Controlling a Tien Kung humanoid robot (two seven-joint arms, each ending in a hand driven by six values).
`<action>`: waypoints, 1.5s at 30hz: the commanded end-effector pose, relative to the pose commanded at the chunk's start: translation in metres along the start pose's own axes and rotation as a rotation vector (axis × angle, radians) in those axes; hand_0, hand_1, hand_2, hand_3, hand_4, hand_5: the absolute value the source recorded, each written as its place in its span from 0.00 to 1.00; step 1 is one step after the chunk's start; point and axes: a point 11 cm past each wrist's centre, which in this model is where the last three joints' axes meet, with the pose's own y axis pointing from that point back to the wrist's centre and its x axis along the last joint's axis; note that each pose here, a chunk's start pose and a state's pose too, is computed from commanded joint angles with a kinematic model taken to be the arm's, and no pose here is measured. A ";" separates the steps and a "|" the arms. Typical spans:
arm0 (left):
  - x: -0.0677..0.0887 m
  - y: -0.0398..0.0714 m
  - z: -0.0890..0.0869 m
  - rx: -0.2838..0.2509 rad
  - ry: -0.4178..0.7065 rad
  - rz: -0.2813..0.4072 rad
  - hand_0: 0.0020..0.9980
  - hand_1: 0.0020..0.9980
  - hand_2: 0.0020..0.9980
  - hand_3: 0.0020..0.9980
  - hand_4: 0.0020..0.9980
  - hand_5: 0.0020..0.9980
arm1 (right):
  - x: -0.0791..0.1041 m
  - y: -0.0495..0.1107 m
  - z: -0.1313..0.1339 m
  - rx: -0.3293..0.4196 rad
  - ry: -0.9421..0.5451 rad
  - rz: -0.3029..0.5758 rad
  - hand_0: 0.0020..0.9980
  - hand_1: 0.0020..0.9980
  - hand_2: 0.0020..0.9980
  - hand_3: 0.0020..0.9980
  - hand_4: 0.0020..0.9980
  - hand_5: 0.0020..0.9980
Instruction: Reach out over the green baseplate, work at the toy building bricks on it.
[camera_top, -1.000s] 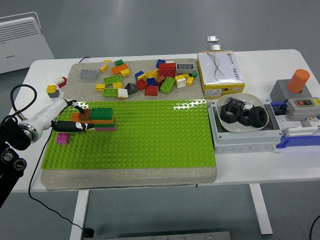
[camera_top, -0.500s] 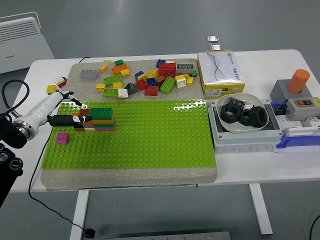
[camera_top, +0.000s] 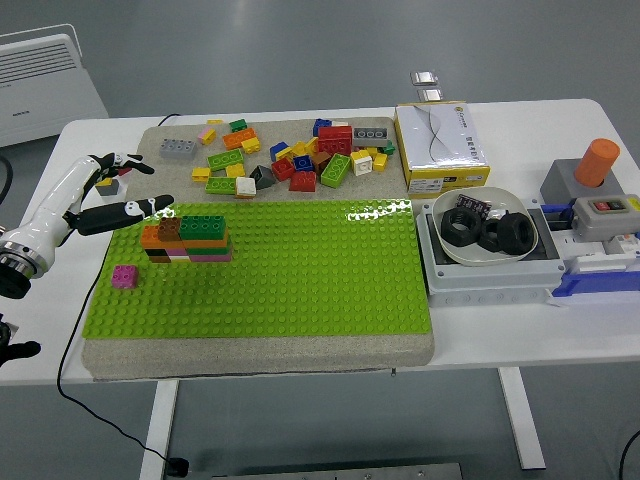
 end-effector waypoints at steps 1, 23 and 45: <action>0.001 0.001 0.002 -0.013 0.024 0.003 0.86 0.83 0.82 0.64 0.98 0.43 | 0.000 0.000 0.001 -0.001 0.001 0.000 0.69 0.65 0.65 0.73 0.91 1.00; -0.007 0.006 0.015 -0.072 0.112 -0.001 0.84 0.81 0.79 0.63 0.97 0.42 | -0.003 0.001 -0.004 0.017 0.005 -0.009 0.68 0.65 0.66 0.73 0.90 1.00; 0.017 0.018 0.000 -0.026 0.087 0.091 0.84 0.81 0.79 0.62 0.93 0.36 | -0.010 0.001 -0.001 0.011 0.004 -0.025 0.68 0.65 0.66 0.73 0.88 1.00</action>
